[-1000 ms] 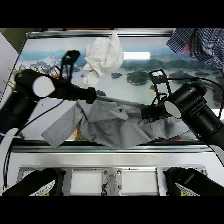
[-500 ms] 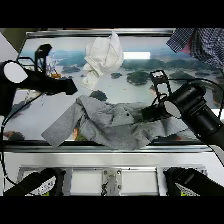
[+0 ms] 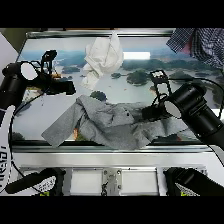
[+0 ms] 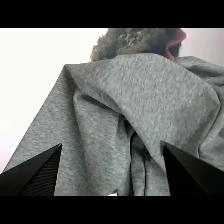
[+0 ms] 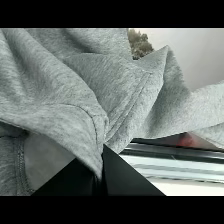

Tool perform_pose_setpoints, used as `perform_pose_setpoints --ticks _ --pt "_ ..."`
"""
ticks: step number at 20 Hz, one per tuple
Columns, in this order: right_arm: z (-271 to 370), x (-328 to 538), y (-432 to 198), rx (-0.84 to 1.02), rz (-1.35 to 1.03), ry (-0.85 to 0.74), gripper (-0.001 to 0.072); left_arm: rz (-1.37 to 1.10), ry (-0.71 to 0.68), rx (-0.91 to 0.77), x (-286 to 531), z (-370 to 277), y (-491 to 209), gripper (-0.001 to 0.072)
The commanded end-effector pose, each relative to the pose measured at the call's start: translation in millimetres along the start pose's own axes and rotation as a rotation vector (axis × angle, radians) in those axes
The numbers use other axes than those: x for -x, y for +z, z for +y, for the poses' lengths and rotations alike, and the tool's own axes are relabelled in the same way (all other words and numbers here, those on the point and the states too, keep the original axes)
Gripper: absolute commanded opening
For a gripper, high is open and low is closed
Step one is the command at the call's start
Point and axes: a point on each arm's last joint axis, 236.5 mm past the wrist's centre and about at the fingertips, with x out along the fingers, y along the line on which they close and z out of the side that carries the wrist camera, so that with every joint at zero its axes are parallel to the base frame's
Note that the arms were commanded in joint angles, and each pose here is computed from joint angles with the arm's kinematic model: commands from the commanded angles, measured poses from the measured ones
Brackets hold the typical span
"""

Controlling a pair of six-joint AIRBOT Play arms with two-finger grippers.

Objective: Fold the clothes and pants, and hang the long-sleeved shirts on hangers.

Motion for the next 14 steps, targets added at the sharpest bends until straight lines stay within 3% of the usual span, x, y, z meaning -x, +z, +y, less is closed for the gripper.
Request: perform_pose_setpoints --ticks 1,4,8,14 --pt "0.0 0.1 -0.1 0.001 0.000 0.000 0.0027 0.014 -0.002 0.117 -21.7 29.1 5.5 0.0670" --pt "0.0 0.1 -0.1 0.000 0.000 0.000 0.0027 -0.039 -0.010 0.200 -21.1 55.2 18.1 0.0671" --pt "0.0 0.0 -0.2 0.000 0.001 0.000 0.0027 -0.135 0.213 0.285 -10.4 151.2 28.4 0.0670" --pt "0.1 -0.1 -0.2 0.000 0.001 0.000 0.0027 -0.035 0.491 0.136 -64.9 226.7 16.8 0.0669"
